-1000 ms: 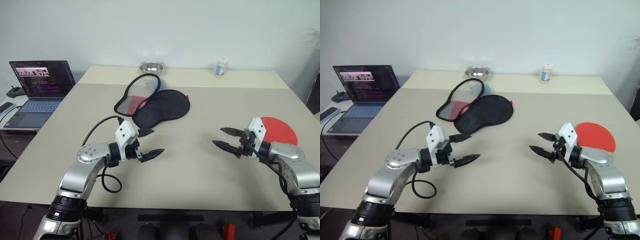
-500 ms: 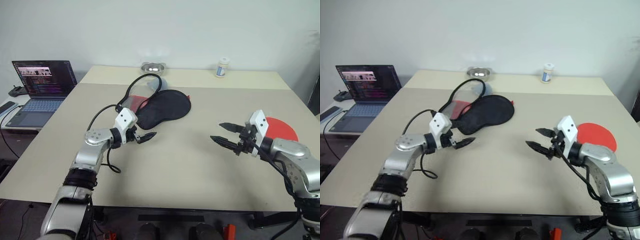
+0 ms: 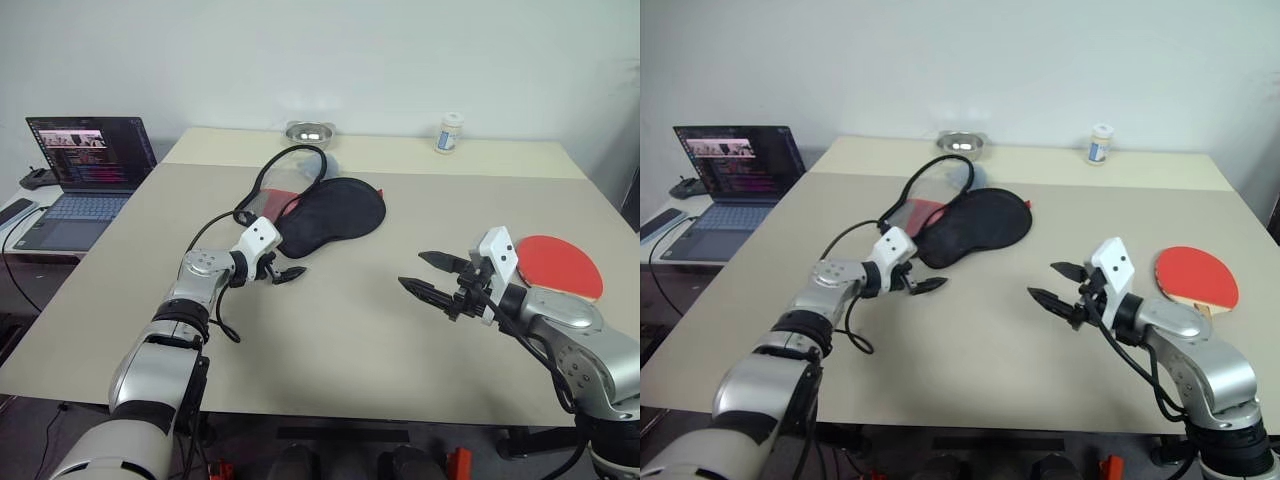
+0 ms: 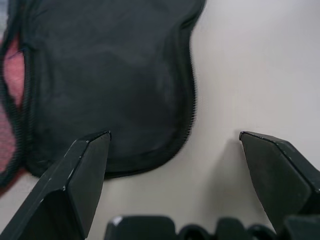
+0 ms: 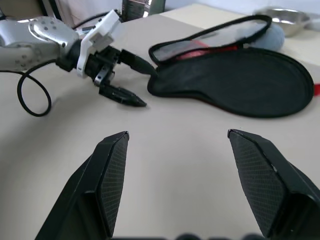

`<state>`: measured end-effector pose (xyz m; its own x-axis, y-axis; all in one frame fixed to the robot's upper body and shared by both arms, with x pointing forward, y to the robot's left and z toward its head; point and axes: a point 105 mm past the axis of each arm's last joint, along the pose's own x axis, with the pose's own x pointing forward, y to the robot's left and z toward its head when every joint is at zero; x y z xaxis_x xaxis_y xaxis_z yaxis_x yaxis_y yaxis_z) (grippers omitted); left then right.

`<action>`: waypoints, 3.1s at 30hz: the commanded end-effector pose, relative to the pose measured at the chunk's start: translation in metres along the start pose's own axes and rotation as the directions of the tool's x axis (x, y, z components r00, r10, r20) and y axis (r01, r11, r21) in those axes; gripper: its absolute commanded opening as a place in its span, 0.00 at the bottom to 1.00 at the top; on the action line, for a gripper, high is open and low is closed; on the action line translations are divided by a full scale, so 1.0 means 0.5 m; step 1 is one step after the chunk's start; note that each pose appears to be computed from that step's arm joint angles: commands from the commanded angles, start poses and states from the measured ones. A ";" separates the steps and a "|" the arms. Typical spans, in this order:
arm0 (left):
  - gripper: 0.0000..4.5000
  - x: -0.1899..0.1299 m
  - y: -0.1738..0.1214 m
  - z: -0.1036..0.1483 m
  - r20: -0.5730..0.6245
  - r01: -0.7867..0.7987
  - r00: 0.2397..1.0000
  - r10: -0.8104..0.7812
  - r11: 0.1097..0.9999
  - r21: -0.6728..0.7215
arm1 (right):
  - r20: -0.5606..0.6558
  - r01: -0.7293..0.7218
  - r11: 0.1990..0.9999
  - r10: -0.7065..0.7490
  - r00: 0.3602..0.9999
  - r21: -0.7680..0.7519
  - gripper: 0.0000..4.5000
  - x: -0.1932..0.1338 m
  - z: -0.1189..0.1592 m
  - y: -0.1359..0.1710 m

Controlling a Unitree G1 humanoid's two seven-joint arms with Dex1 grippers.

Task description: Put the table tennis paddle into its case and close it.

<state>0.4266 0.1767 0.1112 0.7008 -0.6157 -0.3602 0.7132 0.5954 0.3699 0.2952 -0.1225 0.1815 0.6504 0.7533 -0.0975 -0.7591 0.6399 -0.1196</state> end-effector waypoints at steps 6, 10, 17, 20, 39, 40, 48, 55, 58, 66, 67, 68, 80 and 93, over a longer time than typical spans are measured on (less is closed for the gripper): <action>1.00 0.007 0.003 -0.001 -0.030 -0.008 1.000 0.008 1.000 0.018 | 0.049 0.022 0.999 -0.020 0.999 -0.036 0.77 -0.009 0.023 -0.005; 0.79 0.020 -0.013 -0.009 -0.030 0.002 1.000 -0.003 0.999 -0.032 | 0.065 0.052 0.998 -0.050 0.997 -0.020 0.77 -0.014 0.027 -0.018; 0.22 0.032 -0.008 -0.009 -0.023 -0.060 0.998 0.057 0.992 -0.110 | 0.078 0.128 0.992 -0.128 0.989 0.007 0.77 -0.040 0.038 -0.049; 0.01 0.033 -0.001 -0.006 -0.010 -0.091 0.996 0.090 0.985 -0.148 | 0.078 0.136 0.991 -0.136 0.988 0.003 0.77 -0.043 0.041 -0.052; 0.01 0.062 -0.243 0.122 0.195 0.422 0.899 -0.392 0.894 -0.151 | -0.039 0.102 0.993 -0.105 0.994 -0.052 0.77 -0.099 0.027 -0.074; 0.01 0.063 -0.254 0.131 0.200 0.428 0.896 -0.396 0.890 -0.158 | -0.047 0.097 0.994 -0.100 0.994 -0.052 0.77 -0.101 0.025 -0.074; 0.01 0.078 -0.297 0.156 0.193 0.431 0.898 -0.396 0.880 -0.200 | -0.077 0.107 0.991 -0.113 0.991 -0.076 0.77 -0.120 0.020 -0.085; 0.25 0.076 -0.291 0.165 0.212 0.418 0.901 -0.377 0.887 -0.198 | -0.078 0.123 0.991 -0.128 0.989 -0.059 0.77 -0.116 0.014 -0.083; 0.48 0.070 -0.297 0.172 0.218 0.424 0.896 -0.386 0.891 -0.165 | -0.085 0.139 0.990 -0.141 0.986 -0.028 0.77 -0.111 0.009 -0.085; 0.89 -0.041 -0.236 0.147 0.185 0.481 0.861 -0.474 0.877 0.005 | -0.111 0.144 0.988 -0.137 0.984 0.061 0.77 -0.065 0.004 -0.070; 0.89 -0.052 -0.211 0.148 0.194 0.445 0.878 -0.437 0.896 0.005 | -0.105 0.131 0.989 -0.123 0.987 0.071 0.77 -0.054 0.002 -0.063; 0.89 -0.059 -0.194 0.150 0.204 0.417 0.889 -0.409 0.909 0.005 | -0.098 0.122 0.990 -0.115 0.989 0.073 0.77 -0.045 0.002 -0.057; 0.90 -0.141 -0.089 0.146 0.240 0.213 0.949 -0.207 0.977 0.000 | -0.184 0.184 0.961 -0.146 0.972 0.207 0.99 0.079 -0.087 -0.052; 0.90 -0.136 -0.092 0.132 0.192 0.190 0.962 -0.196 0.981 0.050 | -0.215 0.154 0.948 -0.094 0.972 0.279 0.99 0.151 -0.131 -0.056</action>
<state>0.3468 0.1598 0.1644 0.5342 -0.8018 -0.2677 0.8394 0.4658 0.2799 0.3623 -0.1013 0.1029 0.7150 0.6145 -0.3334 -0.5944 0.7854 0.1730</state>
